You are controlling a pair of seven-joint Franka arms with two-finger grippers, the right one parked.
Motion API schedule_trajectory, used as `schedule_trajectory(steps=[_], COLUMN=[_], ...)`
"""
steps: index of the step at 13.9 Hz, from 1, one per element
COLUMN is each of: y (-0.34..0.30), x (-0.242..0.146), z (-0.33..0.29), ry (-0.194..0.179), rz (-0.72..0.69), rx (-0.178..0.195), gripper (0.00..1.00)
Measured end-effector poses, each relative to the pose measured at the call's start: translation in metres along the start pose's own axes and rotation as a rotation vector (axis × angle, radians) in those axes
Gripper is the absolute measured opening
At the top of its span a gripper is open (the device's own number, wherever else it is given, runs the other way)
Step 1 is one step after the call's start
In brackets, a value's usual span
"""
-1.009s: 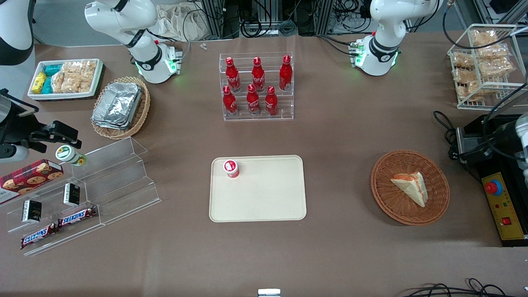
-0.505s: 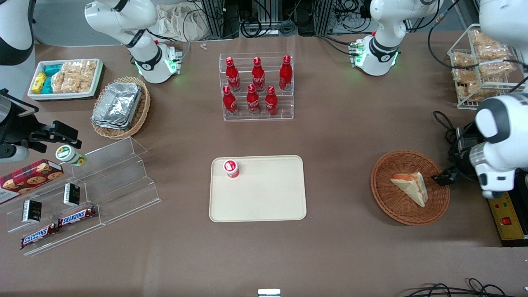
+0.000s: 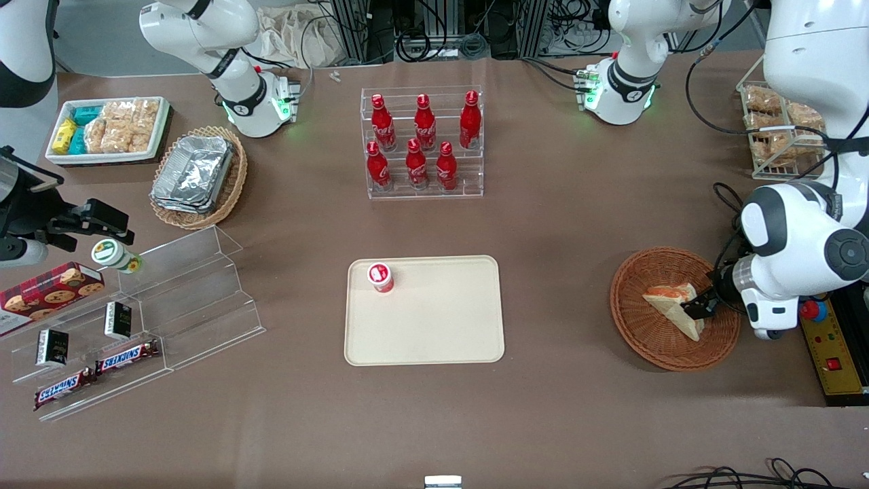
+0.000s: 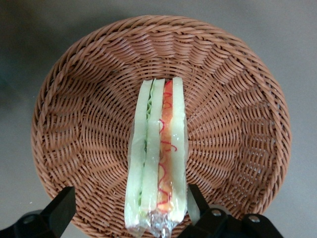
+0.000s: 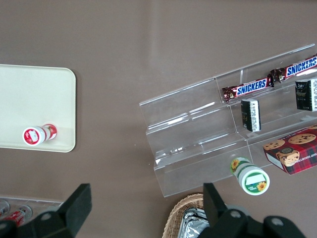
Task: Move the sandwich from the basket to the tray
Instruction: 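Lower the open left gripper onto the wrapped sandwich in the basket, then close the left gripper on the sandwich and lift it up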
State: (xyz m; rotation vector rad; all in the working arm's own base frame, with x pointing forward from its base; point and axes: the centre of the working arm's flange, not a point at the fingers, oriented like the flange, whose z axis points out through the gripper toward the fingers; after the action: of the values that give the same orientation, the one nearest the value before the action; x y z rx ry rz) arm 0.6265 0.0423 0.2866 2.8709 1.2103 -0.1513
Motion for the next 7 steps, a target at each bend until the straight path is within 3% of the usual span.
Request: schedule_trajectory(steps=[5, 6, 7], y=[0.006, 0.01, 0.015], x=[-0.001, -0.004, -0.007], z=[0.032, 0.037, 0.043], ry=[-0.014, -0.014, -0.012], rz=[0.0, -0.004, -0.009], rx=[0.014, 0.016, 0.016], gripper=[0.99, 0.96, 0.84])
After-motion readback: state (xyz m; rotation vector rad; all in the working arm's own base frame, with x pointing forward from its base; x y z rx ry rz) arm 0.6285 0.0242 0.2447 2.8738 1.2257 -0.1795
